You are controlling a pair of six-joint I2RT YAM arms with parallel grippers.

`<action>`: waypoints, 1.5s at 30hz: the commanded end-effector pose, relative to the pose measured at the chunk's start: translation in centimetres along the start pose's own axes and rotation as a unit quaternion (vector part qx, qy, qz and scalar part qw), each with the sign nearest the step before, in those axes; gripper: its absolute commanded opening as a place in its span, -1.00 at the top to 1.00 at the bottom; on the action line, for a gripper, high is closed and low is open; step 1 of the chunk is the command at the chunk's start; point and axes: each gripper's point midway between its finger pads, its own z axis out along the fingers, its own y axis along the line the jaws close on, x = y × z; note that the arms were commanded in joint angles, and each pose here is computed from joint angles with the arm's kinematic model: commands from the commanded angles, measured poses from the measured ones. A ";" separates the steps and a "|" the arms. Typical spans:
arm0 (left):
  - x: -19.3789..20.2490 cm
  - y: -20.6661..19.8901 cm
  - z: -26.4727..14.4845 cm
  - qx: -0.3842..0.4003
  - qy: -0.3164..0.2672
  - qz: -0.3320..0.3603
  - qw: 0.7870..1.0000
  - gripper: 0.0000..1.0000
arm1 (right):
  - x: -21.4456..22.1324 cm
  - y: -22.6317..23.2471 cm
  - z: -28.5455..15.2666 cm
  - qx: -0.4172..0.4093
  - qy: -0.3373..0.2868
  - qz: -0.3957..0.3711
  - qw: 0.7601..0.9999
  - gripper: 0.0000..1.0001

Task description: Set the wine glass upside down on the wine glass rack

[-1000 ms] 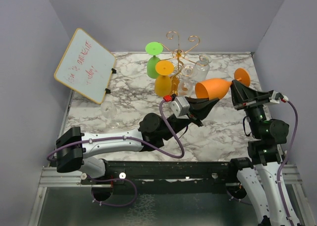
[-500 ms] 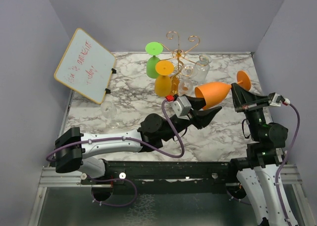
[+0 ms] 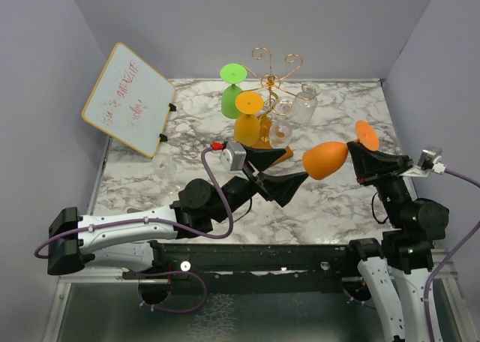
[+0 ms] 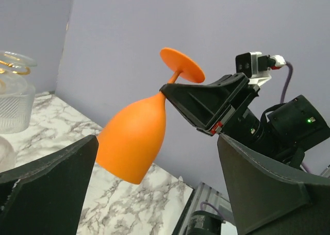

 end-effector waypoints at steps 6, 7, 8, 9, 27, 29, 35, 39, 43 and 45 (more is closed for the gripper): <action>0.1 0.3 0.6 -0.052 0.076 -0.057 0.994 -0.98 | 3.8 -0.6 -1.3 -0.082 0.125 -0.281 0.948 0.97; 0.3 0.5 1.0 -0.058 0.083 -0.062 0.993 -0.98 | 3.9 -0.5 -1.4 -0.088 0.122 -0.284 0.947 0.97; 0.5 0.7 1.2 -0.062 0.091 -0.067 0.992 -0.98 | 4.0 -0.3 -1.6 -0.094 0.119 -0.286 0.946 0.97; 0.7 0.9 1.5 -0.064 0.098 -0.073 0.990 -0.98 | 4.1 -0.1 -1.7 -0.102 0.118 -0.292 0.943 0.97; 3.1 -2.3 5.6 0.090 0.275 -0.270 0.918 -0.72 | 5.0 1.4 -3.7 -0.178 0.106 -0.379 0.902 0.97; 3.4 -2.3 5.9 0.094 0.283 -0.284 0.911 -0.56 | 5.1 1.5 -3.8 -0.182 0.108 -0.379 0.901 0.98; 4.1 -2.3 6.0 0.101 0.300 -0.307 0.898 -0.15 | 5.2 1.5 -3.9 -0.182 0.109 -0.379 0.901 0.97; 4.7 -2.2 6.1 0.104 0.313 -0.327 0.886 0.07 | 5.6 1.6 -4.0 -0.191 0.113 -0.375 0.900 0.97; 5.2 -1.7 6.2 0.102 0.322 -0.357 0.871 0.35 | 5.9 1.8 -4.2 -0.200 0.115 -0.372 0.899 0.97; 5.2 -1.5 6.3 0.104 0.323 -0.372 0.864 0.50 | 6.2 1.8 -4.3 -0.205 0.119 -0.368 0.899 0.97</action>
